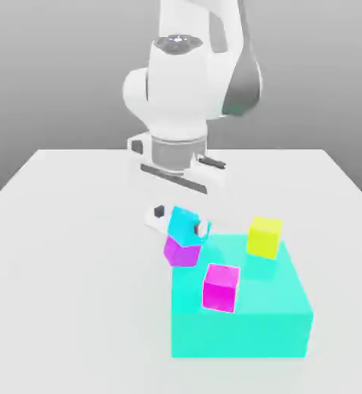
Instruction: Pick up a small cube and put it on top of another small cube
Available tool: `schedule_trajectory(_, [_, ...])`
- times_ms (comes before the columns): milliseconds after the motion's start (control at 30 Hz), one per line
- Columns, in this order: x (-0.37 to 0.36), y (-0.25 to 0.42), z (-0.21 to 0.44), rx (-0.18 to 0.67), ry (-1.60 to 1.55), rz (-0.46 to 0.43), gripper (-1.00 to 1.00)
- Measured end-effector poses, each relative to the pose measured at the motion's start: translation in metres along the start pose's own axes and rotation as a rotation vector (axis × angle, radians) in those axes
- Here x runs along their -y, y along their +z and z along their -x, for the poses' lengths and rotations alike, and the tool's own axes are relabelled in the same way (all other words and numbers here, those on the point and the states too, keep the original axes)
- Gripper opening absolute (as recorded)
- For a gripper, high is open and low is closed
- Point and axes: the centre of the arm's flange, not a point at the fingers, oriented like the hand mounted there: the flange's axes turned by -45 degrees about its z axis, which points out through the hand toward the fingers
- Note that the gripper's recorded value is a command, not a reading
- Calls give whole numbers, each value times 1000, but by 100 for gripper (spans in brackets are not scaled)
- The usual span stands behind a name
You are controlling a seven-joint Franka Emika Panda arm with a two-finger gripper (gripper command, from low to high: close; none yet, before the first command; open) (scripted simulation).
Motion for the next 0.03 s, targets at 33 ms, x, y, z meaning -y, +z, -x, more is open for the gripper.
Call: schedule_trajectory(33, [0,-11,0,0,0,0,100])
